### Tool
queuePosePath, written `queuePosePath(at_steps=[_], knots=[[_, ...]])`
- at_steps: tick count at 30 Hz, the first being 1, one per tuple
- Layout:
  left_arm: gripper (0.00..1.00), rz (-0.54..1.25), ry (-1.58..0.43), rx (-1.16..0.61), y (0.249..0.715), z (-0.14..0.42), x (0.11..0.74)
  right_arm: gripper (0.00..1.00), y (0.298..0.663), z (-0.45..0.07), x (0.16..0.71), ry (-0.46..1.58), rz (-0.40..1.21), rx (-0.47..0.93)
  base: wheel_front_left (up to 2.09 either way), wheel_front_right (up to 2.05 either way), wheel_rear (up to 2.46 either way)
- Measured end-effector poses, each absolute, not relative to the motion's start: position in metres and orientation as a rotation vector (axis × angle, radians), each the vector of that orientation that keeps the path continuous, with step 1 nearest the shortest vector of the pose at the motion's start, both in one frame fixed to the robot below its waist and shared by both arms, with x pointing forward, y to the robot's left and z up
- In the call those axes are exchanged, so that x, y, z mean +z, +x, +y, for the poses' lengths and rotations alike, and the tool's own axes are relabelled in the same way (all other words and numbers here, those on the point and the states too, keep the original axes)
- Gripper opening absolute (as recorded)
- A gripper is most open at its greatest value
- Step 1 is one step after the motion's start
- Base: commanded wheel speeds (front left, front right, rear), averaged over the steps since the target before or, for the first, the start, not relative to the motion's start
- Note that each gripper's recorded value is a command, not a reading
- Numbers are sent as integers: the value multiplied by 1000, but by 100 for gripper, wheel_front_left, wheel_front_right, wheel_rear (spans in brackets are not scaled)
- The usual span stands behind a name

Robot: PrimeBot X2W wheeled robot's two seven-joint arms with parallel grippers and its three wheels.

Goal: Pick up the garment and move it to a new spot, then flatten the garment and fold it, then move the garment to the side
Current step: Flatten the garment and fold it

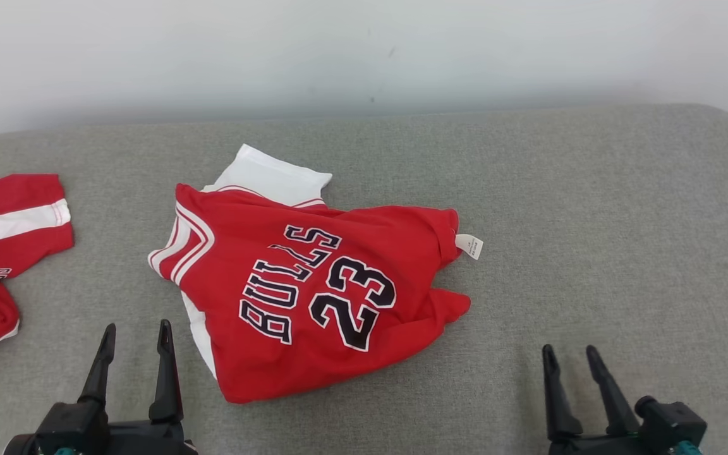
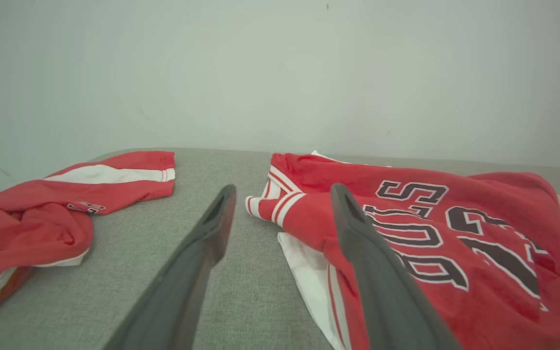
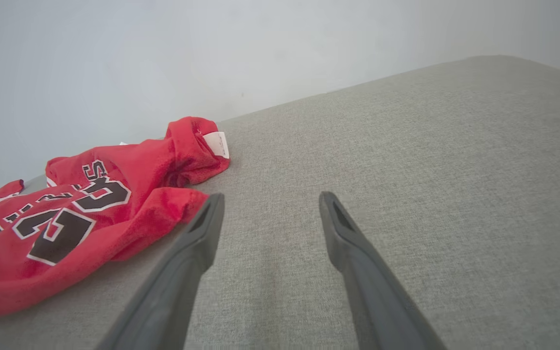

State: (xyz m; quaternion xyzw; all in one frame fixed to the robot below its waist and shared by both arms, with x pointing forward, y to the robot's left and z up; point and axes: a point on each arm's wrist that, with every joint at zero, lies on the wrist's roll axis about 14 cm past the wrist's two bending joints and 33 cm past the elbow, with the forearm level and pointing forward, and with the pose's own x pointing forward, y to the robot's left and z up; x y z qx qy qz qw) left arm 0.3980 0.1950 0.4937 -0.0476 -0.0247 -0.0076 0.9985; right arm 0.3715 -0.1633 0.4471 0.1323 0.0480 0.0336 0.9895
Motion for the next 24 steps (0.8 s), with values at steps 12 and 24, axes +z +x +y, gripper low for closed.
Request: queuePosePath(at_steps=[12, 24], knots=[[100, -27, -118, 25, 380, 206, 486, 100, 401, -104, 450, 213, 111, 256, 0, 0, 0], [100, -8, -131, 62, 366, 216, 481, 100, 438, -89, 411, 137, 266, 289, 0, 0, 0]])
